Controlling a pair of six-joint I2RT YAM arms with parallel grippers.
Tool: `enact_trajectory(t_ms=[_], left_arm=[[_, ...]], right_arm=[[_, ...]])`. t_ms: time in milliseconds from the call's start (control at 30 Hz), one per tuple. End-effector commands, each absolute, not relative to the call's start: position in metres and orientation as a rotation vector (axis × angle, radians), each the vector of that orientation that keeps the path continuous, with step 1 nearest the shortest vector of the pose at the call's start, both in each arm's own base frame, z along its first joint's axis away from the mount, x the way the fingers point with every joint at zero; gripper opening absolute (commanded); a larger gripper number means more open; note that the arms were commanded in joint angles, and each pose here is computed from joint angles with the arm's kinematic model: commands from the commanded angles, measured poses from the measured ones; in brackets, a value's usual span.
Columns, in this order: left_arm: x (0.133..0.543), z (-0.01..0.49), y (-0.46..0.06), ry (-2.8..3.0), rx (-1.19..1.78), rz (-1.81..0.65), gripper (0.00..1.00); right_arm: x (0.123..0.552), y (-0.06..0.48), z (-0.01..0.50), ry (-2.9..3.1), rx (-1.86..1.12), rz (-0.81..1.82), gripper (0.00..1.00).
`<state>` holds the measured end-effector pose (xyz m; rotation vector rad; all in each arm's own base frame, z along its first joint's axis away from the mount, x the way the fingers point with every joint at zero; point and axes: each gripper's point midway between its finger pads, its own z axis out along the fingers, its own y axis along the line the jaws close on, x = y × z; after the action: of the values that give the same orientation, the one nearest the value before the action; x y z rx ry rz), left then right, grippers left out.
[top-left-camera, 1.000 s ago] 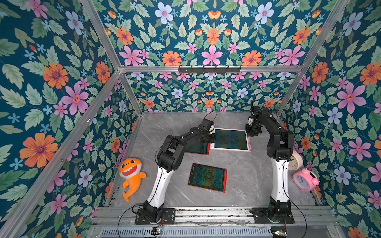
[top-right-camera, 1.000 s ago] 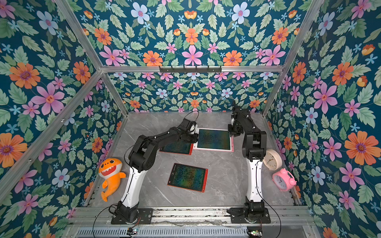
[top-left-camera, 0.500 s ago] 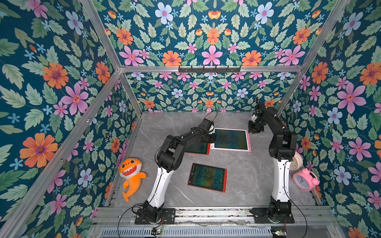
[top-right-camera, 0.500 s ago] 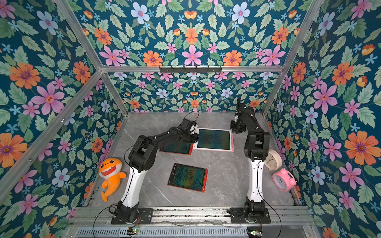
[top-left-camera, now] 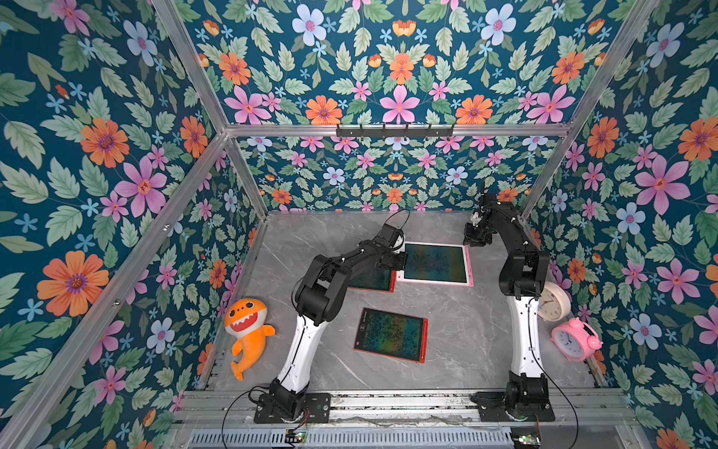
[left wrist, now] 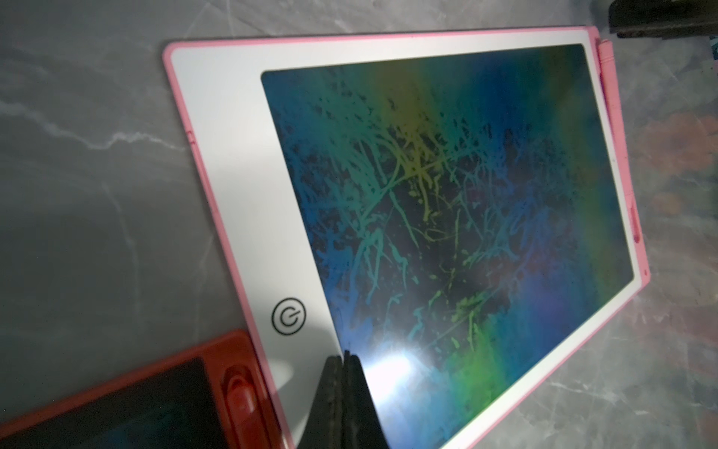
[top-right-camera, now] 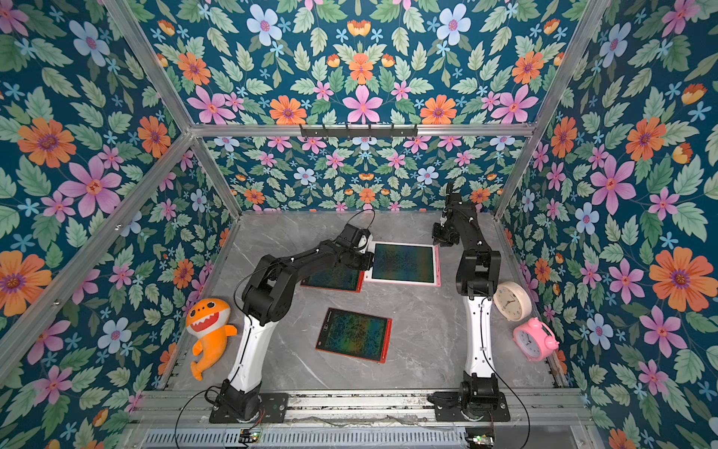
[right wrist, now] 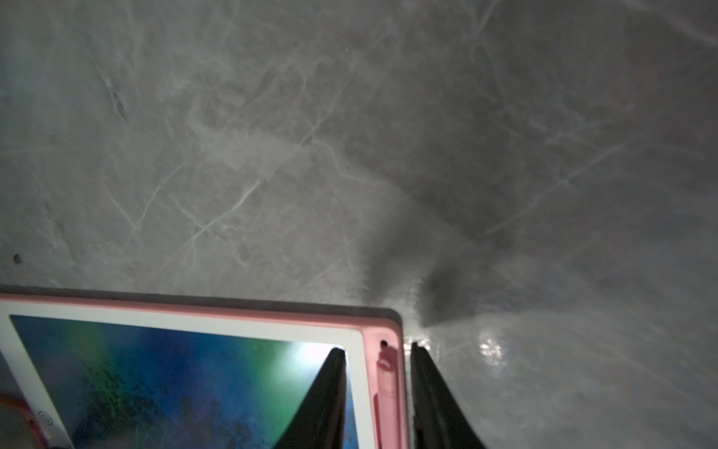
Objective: Place the stylus back onto the writing tablet
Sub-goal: Place the stylus on the writing tablet.
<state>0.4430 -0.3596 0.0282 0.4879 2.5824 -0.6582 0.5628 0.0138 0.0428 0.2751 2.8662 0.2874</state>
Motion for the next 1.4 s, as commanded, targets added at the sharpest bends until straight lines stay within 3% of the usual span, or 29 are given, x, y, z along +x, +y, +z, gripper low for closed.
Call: enact_trajectory(t_ms=[0,533,1367], left_arm=[[0.422,-0.003,-0.338,2.725,0.489,-0.540,0.00],[0.420,-0.007,-0.338,2.735,0.494,-0.543,0.00],[0.419,-0.012,-0.338,2.747,0.493,-0.541,0.00]], right_arm=[[0.557,0.015,0.038,2.895,0.267,0.296,0.32],[0.545,0.012,0.034,2.927,0.255,0.257,0.14],[0.527,0.024,0.031,2.960,0.248,0.262,0.14]])
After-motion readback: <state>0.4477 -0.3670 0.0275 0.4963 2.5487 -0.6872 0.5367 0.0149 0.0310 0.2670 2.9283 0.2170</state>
